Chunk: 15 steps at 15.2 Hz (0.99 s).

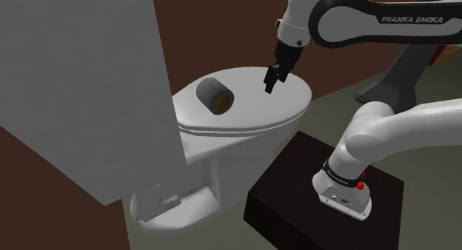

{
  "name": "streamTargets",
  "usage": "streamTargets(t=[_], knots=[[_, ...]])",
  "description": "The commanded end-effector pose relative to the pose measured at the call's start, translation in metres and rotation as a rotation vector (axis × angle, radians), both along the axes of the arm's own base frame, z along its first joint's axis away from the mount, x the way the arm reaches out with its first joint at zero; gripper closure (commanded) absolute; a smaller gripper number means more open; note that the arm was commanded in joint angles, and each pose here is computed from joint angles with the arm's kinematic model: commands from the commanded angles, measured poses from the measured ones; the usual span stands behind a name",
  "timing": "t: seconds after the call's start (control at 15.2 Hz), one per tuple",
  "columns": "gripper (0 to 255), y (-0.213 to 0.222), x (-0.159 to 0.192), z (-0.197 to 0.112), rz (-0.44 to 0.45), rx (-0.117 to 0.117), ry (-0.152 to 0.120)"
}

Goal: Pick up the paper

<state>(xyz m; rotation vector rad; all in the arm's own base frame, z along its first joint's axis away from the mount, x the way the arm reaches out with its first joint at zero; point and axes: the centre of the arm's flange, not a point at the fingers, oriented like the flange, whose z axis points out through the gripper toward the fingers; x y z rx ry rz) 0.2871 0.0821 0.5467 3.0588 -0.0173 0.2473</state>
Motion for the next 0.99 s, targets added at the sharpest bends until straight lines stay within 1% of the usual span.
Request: streamTargets(t=[0.0,0.59,0.66,0.92], knots=[[0,0.027,0.002,-0.007,-0.024,-0.013,-0.101],[0,0.133,0.023,-0.035,-0.120,-0.085,-0.525],[0,0.134,0.024,-0.035,-0.120,-0.085,-0.526],[0,0.134,0.024,-0.056,-0.120,-0.085,-0.526]])
